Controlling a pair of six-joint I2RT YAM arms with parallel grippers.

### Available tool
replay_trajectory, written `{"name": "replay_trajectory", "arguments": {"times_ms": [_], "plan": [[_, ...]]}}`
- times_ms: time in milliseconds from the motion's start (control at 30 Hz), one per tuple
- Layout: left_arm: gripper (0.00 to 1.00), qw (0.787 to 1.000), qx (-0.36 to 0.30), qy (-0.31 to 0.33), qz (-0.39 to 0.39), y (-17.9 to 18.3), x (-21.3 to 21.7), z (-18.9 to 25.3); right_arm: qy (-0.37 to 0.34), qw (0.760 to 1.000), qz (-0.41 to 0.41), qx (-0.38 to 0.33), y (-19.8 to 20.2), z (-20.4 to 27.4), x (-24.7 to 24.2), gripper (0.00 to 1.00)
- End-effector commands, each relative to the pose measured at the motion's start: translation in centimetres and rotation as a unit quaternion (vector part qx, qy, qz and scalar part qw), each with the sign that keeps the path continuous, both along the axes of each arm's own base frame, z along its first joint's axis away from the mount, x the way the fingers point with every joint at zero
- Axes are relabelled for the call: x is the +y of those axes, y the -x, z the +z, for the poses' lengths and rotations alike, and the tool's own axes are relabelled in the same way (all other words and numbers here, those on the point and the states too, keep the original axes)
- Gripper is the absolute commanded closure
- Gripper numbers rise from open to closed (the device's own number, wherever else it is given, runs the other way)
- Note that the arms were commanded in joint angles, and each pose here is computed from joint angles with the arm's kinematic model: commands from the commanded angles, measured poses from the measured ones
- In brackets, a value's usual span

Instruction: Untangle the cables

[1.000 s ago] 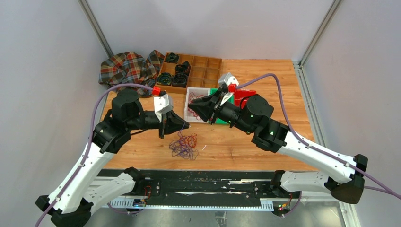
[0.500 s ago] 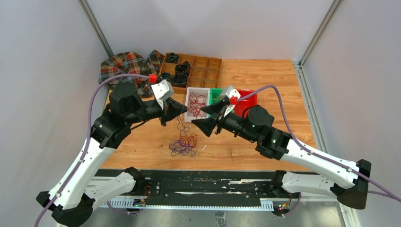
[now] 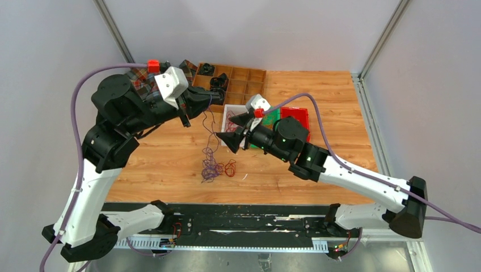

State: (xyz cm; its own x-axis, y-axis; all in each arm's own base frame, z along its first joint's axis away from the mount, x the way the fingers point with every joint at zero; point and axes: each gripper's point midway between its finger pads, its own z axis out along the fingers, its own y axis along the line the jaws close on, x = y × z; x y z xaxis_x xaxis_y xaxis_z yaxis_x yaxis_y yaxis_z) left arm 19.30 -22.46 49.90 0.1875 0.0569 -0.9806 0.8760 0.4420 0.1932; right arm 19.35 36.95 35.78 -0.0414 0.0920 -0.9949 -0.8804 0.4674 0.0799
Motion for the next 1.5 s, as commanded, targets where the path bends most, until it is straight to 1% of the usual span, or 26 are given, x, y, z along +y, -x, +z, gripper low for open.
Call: {"name": "replay_trajectory", "arguments": {"times_ms": [0,167,400,533,733,833,967,1200,1267,1333,1400,1467], "plan": [[0.99,0.999,-0.038,0.012,0.017,-0.3,0.6,3.4,-0.013,0.998,-0.035,-0.059,-2.0,4.2,1.2,0.36],[1.00,0.997,-0.073,0.031,0.019,0.3,1.1,7.1,-0.008,0.998,-0.029,-0.057,-2.7,4.0,3.1,0.40],[1.00,0.994,-0.099,0.051,0.016,1.0,1.4,9.8,-0.008,0.999,0.006,-0.035,-2.7,2.7,6.0,0.40],[1.00,0.990,-0.121,0.074,0.011,1.6,1.5,12.5,-0.004,1.000,-0.001,-0.010,-3.8,0.0,7.8,0.42],[1.00,0.985,-0.143,0.101,-0.001,2.6,1.7,15.6,0.001,0.999,-0.034,0.019,-5.6,-5.0,8.6,0.49],[1.00,0.981,-0.160,0.113,0.002,3.3,2.3,16.9,0.012,0.998,-0.050,0.041,-6.0,-8.3,8.2,0.53],[1.00,0.974,-0.185,0.132,0.007,4.1,3.0,18.6,0.032,0.995,-0.067,0.070,-5.9,-12.9,7.2,0.53],[1.00,0.959,-0.232,0.155,0.040,3.9,4.2,21.2,0.071,0.986,-0.118,0.092,-6.4,-19.1,4.5,0.56],[1.00,0.960,-0.237,0.144,0.044,3.6,4.1,20.8,0.076,0.984,-0.134,0.090,-6.4,-18.9,3.3,0.54],[1.00,0.961,-0.241,0.126,0.048,3.2,3.9,20.0,0.062,0.984,-0.144,0.080,-6.2,-16.9,1.7,0.46],[1.00,0.963,-0.240,0.104,0.057,2.1,3.7,18.6,0.030,0.986,-0.152,0.059,-5.8,-12.6,0.0,0.39],[1.00,0.964,-0.242,0.084,0.070,1.2,3.6,17.4,0.000,0.989,-0.143,0.035,-5.0,-8.6,-1.2,0.35]]}}
